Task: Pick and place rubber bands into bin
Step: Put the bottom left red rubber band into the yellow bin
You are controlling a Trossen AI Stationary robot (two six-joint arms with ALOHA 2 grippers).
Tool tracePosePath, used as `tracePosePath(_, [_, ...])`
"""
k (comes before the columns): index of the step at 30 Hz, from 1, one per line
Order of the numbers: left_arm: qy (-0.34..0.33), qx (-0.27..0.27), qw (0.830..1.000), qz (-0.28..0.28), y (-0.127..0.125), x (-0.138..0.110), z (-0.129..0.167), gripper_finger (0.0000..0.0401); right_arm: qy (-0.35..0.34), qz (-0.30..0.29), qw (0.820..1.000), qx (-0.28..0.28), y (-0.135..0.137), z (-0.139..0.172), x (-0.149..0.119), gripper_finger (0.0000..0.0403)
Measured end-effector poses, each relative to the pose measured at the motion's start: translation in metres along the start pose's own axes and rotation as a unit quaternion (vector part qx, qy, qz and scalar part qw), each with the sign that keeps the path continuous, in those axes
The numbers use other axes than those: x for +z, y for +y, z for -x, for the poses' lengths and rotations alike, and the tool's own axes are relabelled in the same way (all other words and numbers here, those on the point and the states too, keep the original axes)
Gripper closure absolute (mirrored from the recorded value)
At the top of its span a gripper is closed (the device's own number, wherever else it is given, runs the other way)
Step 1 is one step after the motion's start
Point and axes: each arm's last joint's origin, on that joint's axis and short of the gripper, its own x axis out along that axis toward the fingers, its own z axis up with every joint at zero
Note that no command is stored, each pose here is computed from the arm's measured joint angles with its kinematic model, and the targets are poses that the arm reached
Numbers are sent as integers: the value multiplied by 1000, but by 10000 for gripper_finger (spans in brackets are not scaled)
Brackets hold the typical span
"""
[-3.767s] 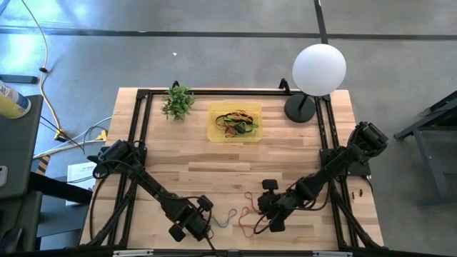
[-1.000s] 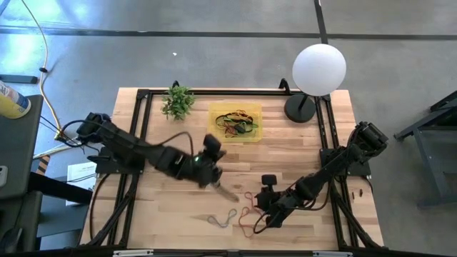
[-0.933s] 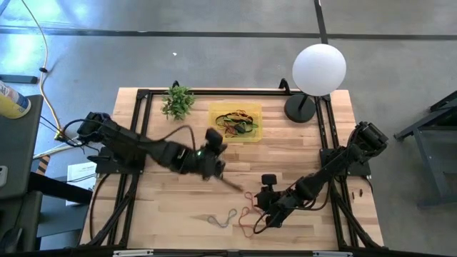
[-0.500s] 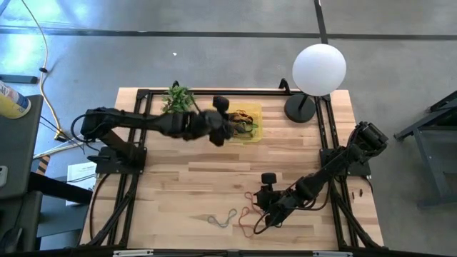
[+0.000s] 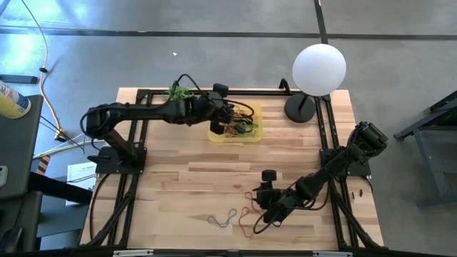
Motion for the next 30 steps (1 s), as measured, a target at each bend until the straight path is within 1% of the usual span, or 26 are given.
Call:
tracePosePath(3, [10, -22, 1000, 5, -6, -6, -16, 401, -3, 0, 1000, -9, 0, 0, 0, 265])
tracePosePath(10, [38, -63, 997, -3, -25, -15, -49, 401, -8, -3, 1000, -12, -1, 0, 1, 265])
tracePosePath(16, [58, -89, 994, -7, -41, -21, -69, 401, -13, -4, 1000, -19, -1, 0, 2, 265])
tracePosePath(20, [60, -96, 994, -5, -45, -22, -73, 401, -14, -5, 1000, -21, -1, 0, 2, 265])
tracePosePath(30, [58, -97, 994, 0, -45, -22, -74, 401, -16, -4, 1000, -26, -1, 0, 2, 265])
